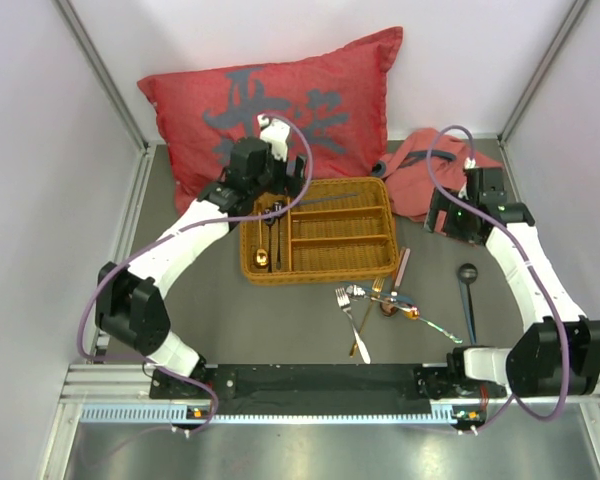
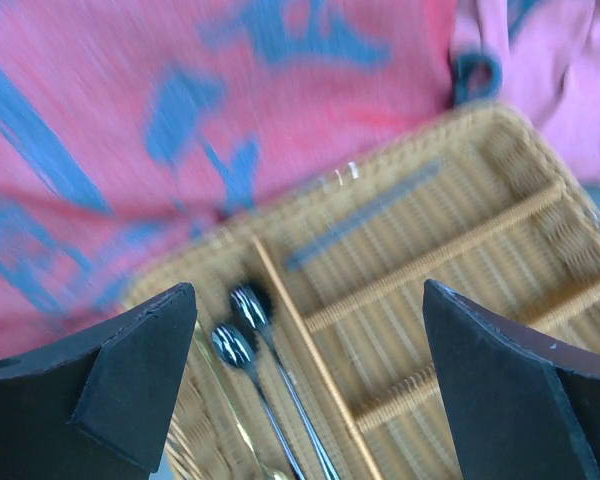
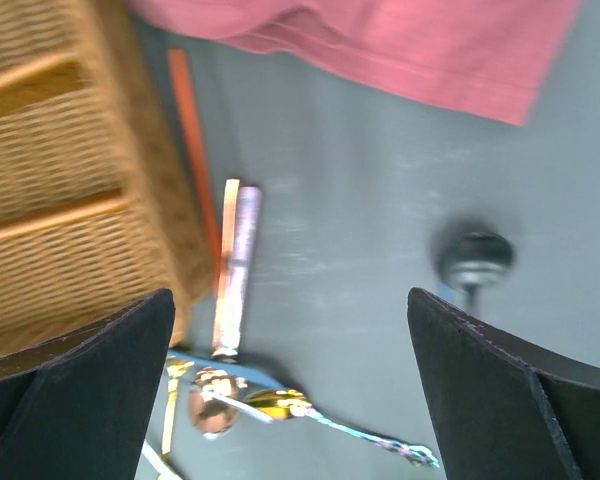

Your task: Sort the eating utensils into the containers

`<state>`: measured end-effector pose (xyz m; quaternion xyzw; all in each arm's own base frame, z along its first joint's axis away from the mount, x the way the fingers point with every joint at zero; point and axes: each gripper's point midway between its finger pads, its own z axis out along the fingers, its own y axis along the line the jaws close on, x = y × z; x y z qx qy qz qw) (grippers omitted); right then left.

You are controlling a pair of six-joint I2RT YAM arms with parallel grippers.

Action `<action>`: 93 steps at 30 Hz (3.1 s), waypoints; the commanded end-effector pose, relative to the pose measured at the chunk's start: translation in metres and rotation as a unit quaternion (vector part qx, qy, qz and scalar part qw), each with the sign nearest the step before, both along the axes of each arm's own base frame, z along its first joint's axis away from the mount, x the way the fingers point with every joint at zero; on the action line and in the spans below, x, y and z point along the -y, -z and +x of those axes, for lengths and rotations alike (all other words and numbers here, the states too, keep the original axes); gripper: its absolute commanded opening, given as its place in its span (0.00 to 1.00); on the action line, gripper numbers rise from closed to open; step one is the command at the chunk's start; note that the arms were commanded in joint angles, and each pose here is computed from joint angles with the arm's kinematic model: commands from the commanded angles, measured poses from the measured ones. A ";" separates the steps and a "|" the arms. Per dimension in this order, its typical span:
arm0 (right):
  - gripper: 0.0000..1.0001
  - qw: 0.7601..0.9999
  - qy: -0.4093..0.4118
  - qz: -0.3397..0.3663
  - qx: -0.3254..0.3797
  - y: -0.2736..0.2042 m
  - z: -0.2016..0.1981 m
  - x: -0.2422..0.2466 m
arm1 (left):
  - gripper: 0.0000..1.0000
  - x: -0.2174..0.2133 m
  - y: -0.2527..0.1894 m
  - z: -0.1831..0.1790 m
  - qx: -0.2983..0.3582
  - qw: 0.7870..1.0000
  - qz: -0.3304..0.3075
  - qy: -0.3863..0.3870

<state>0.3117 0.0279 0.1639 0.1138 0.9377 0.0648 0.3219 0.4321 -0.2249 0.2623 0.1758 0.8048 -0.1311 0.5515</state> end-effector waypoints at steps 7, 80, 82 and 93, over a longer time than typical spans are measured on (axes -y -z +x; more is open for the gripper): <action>0.99 0.984 0.117 -0.089 -0.106 0.048 -0.035 0.071 | 0.98 0.035 0.047 -0.052 -0.102 0.986 -0.082 0.098; 0.00 0.976 -0.117 0.171 0.064 -0.089 0.037 -0.107 | 0.98 0.146 0.001 -0.119 -0.188 0.878 -0.284 0.336; 0.00 0.971 -0.134 0.182 0.075 -0.098 0.039 -0.123 | 0.99 0.155 0.002 -0.128 -0.196 0.872 -0.287 0.345; 0.00 0.947 -0.206 0.237 0.070 -0.115 0.032 -0.205 | 0.94 0.180 0.021 -0.147 -0.205 0.873 -0.267 0.353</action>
